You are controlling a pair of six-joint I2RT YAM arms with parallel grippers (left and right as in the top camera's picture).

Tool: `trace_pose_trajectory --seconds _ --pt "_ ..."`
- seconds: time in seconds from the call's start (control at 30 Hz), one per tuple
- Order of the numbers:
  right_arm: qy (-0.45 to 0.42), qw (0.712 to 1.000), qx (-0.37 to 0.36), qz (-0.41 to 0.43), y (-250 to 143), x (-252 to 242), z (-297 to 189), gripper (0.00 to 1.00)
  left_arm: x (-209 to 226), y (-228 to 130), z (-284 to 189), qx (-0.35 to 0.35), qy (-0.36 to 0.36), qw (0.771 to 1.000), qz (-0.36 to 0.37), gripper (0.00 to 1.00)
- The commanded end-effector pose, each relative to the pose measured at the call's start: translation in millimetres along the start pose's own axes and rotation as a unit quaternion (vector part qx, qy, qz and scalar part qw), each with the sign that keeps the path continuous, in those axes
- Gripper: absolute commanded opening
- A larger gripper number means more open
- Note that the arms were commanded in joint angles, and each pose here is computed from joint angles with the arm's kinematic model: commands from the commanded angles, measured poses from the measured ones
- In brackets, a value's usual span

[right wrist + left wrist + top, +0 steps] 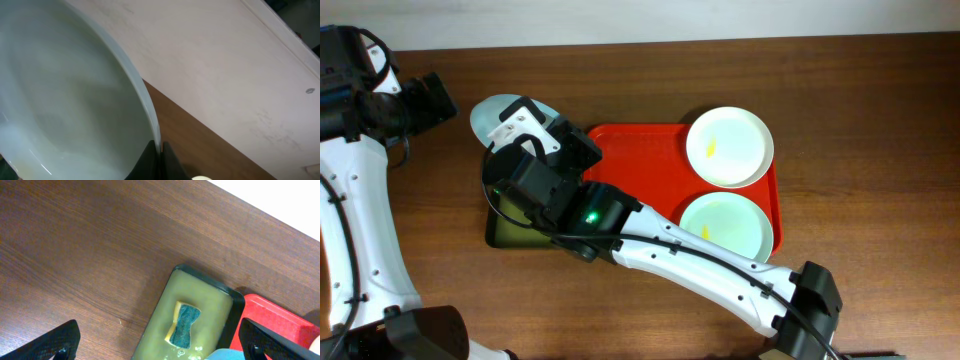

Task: Clean dirty plates on tray and stack at the side
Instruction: 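Lift the light blue plate with right gripper and carry it right, then set the plate down on the table right of the red tray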

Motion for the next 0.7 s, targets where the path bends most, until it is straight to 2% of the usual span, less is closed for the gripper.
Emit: trace_pose_trajectory --seconds 0.0,0.07,0.13,0.17,0.2,0.27,0.33,0.37,0.4,0.43,0.5,0.57,0.67 --pt "-0.016 1.000 -0.011 0.019 9 -12 -9 0.04 1 1 -2 -0.002 -0.003 1.000 -0.007 0.99" --pt "-0.010 0.999 -0.001 0.047 4 -13 -6 0.04 1 1 -2 -0.002 -0.003 1.000 -0.007 0.99" --pt "0.089 0.988 0.051 0.119 -18 -11 15 0.04 1 1 -2 -0.002 -0.003 1.000 -0.007 0.99" --pt "0.181 0.959 0.112 0.189 -42 -10 35 0.04 1 1 -2 -0.002 -0.003 1.000 -0.007 0.99" --pt "0.227 0.931 0.157 0.238 -59 -14 49 0.04 1 1 -2 -0.002 -0.003 1.000 -0.007 0.99" --pt "0.258 0.889 0.222 0.307 -98 -36 82 0.04 1 1 -2 -0.002 -0.003 1.000 -0.007 1.00" --pt "0.289 0.856 0.233 0.361 -117 -71 107 0.04 1 1 -2 -0.002 -0.003 1.000 -0.007 1.00" --pt "0.296 0.833 0.237 0.403 -136 -106 124 0.04 1 1 -2 -0.002 -0.003 1.000 -0.007 0.99" --pt "0.288 0.824 0.244 0.422 -150 -125 131 0.04 1 1 -2 -0.002 -0.003 1.000 -0.007 0.99" --pt "0.241 0.805 0.268 0.471 -192 -179 146 0.04 1 1 -2 -0.002 -0.003 1.000 -0.007 0.99" --pt "0.180 0.790 0.286 0.512 -241 -236 152 0.04 1 1 -2 -0.002 -0.003 1.000 -0.007 0.99" --pt "0.102 0.755 0.315 0.565 -308 -302 141 0.04 1 1 -2 -0.002 -0.003 1.000 -0.007 0.99" --pt "0.040 0.716 0.359 0.597 -385 -359 103 0.04 1 1 -2 -0.002 -0.003 1.000 -0.007 0.99"
Point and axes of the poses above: each gripper's point midway between its finger pads, its own z axis out along the fingers, its own x axis along the line the jaws close on, y = z × x, the point moved 9 cm from there along -z, back along the fingers, and after that the axes turned 5 degrees about -z, right-handed, at the moved point
